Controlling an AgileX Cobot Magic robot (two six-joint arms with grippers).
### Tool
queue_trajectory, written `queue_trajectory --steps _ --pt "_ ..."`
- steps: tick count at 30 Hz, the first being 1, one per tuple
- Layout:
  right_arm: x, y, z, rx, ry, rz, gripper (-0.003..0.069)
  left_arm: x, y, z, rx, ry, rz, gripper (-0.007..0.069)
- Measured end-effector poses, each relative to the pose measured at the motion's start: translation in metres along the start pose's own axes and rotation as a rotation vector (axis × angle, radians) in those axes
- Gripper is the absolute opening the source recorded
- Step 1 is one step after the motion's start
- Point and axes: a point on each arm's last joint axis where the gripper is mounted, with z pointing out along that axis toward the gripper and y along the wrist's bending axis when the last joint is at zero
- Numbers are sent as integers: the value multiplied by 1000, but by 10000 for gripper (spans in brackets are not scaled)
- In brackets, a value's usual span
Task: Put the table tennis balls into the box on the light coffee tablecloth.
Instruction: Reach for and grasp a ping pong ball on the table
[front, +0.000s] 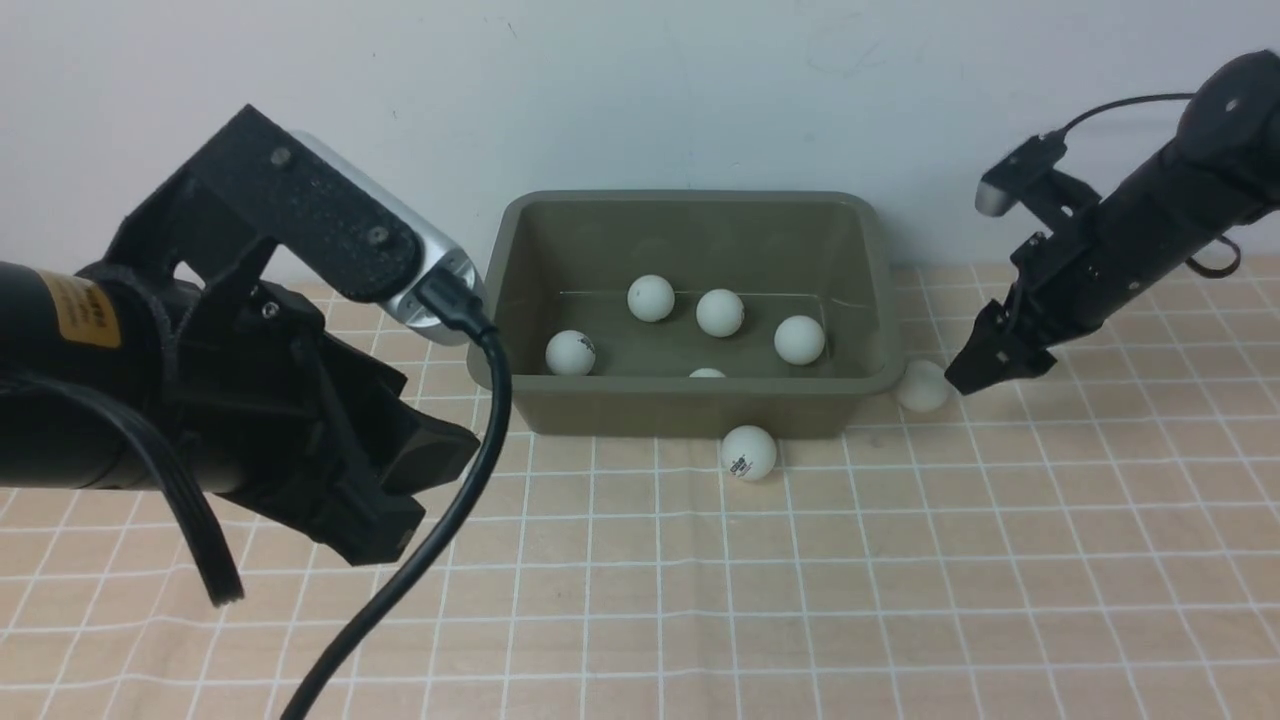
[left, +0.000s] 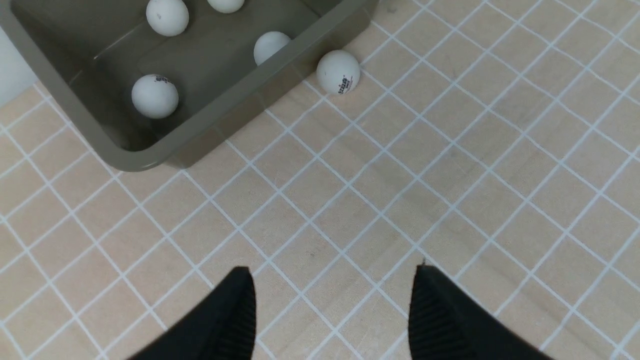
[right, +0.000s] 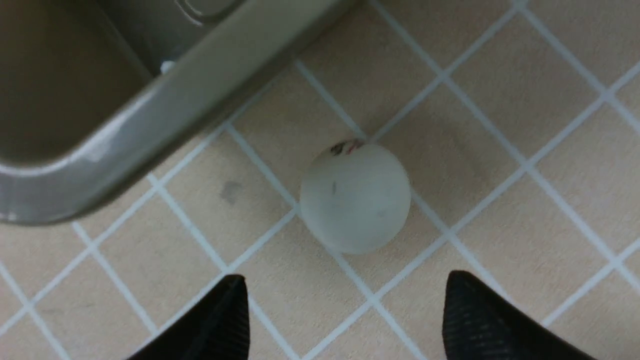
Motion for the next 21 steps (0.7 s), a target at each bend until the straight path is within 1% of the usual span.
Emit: queue_trajectory --steps 7,14,21 --pt "-6 -9 6 14 -17 -8 470 0 0 0 0 0 0 340" --pt "-13 -4 12 24 -27 -26 470 0 0 0 0 0 0 340" --pt "-14 1 39 5 7 -42 470 0 0 0 0 0 1 340"
